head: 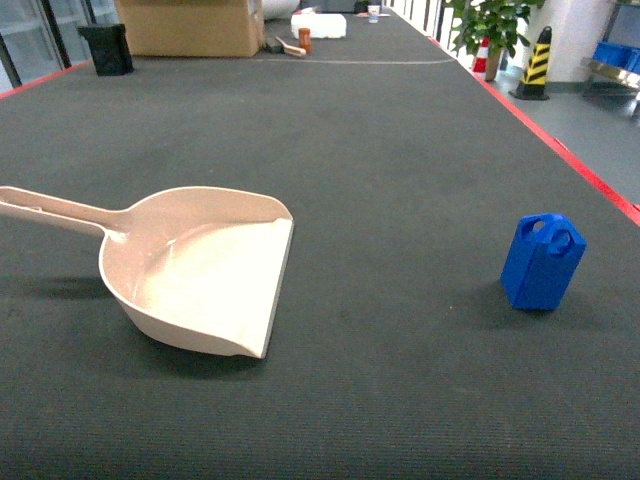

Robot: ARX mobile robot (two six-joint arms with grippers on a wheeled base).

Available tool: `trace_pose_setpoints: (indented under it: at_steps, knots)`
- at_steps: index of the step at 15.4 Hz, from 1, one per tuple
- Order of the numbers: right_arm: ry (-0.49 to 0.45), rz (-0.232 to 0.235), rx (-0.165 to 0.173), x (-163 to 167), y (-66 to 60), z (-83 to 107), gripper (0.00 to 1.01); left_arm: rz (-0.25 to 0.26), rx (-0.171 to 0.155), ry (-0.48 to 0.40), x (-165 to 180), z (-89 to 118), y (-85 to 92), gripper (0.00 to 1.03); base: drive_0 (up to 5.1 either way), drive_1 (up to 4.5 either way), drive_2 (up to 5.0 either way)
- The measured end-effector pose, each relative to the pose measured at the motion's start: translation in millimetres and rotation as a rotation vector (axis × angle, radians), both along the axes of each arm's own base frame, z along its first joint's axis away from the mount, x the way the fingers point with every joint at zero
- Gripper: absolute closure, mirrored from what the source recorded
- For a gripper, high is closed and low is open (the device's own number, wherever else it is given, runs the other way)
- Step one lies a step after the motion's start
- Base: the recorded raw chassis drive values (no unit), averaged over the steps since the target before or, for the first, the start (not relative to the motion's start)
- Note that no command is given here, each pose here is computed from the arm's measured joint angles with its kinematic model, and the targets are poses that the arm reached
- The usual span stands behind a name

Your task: Place part in tray to right shelf

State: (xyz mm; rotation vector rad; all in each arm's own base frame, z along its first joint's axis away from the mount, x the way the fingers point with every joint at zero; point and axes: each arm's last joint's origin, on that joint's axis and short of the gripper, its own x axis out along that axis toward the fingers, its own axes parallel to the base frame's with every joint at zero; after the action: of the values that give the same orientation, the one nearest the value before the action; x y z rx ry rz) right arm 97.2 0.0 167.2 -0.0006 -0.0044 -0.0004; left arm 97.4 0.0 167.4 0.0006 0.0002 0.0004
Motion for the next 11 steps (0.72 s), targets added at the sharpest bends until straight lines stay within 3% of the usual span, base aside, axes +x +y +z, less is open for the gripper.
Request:
trace_pose_setpoints:
  at_steps: [11]
  knots:
    - [0.0, 0.0, 0.0, 0.0, 0.0, 0.0, 0.03, 0.0, 0.0, 0.0, 0.0, 0.0, 0.0, 0.05, 0.0, 0.0, 0.0]
